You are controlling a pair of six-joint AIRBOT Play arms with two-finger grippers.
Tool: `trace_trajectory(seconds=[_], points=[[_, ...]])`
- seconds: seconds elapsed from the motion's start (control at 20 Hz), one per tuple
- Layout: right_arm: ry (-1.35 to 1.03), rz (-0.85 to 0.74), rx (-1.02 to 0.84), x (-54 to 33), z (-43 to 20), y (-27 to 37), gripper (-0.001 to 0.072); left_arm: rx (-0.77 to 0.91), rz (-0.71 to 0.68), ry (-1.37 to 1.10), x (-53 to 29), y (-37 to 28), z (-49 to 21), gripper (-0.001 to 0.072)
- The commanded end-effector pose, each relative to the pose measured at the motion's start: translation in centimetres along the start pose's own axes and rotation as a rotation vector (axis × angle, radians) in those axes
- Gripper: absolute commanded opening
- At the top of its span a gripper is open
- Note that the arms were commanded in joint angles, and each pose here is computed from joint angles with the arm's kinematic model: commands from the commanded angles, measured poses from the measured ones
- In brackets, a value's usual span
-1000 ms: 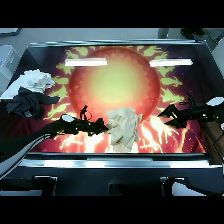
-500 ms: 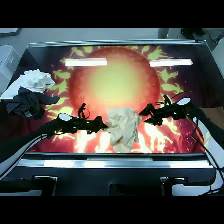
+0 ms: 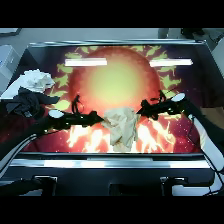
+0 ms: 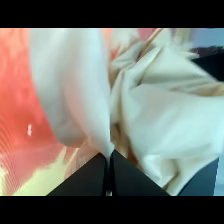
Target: Fold the clothes and pants, and hang the long-sleeved shirts on hangers.
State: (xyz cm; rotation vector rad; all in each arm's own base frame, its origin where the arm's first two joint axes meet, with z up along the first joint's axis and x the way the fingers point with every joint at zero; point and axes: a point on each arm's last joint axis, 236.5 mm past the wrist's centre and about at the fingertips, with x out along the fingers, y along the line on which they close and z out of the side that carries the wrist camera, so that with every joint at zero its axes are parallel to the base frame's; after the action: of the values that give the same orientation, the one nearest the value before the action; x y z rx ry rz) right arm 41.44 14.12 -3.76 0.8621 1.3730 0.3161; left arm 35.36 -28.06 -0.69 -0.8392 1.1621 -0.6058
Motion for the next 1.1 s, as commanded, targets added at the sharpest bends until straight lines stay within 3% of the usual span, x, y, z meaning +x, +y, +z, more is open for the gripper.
trace_trajectory(seconds=[0.0, 0.1, 0.2, 0.35, 0.55, 0.85, 1.05], points=[[-0.304, 0.046, -0.218, -12.9, 6.4, 6.9, 0.0039, 0.263, -0.025, -0.279, -10.4, -5.6, 6.8, 0.0017], [-0.618, 0.055, -0.421, -25.6, 7.9, 13.3, 0.0039, 0.371, -0.075, -0.557, -20.4, -11.3, 10.2, 0.0017], [-0.88, -0.004, -0.578, -35.9, 5.2, 17.7, 0.004, 0.469, -0.123, -0.87, -31.5, -17.4, 10.7, 0.0017], [-1.156, -0.086, -0.709, -44.5, -1.3, 21.4, 0.004, 0.532, -0.219, -1.222, -43.3, -24.1, 6.3, 0.0017], [-1.43, -0.212, -0.765, -51.7, -6.7, 22.6, 0.004, 0.601, -0.262, -1.487, -50.5, -27.0, 1.7, 0.0017], [-1.569, -0.191, -0.728, -54.9, -7.9, 23.3, 0.004, 0.612, -0.27, -1.508, -51.3, -27.7, 1.6, 0.0018], [-1.513, -0.126, -0.587, -53.2, -1.5, 21.5, 0.0039, 0.697, -0.038, -1.289, -44.7, -23.8, 5.4, 0.0018]])
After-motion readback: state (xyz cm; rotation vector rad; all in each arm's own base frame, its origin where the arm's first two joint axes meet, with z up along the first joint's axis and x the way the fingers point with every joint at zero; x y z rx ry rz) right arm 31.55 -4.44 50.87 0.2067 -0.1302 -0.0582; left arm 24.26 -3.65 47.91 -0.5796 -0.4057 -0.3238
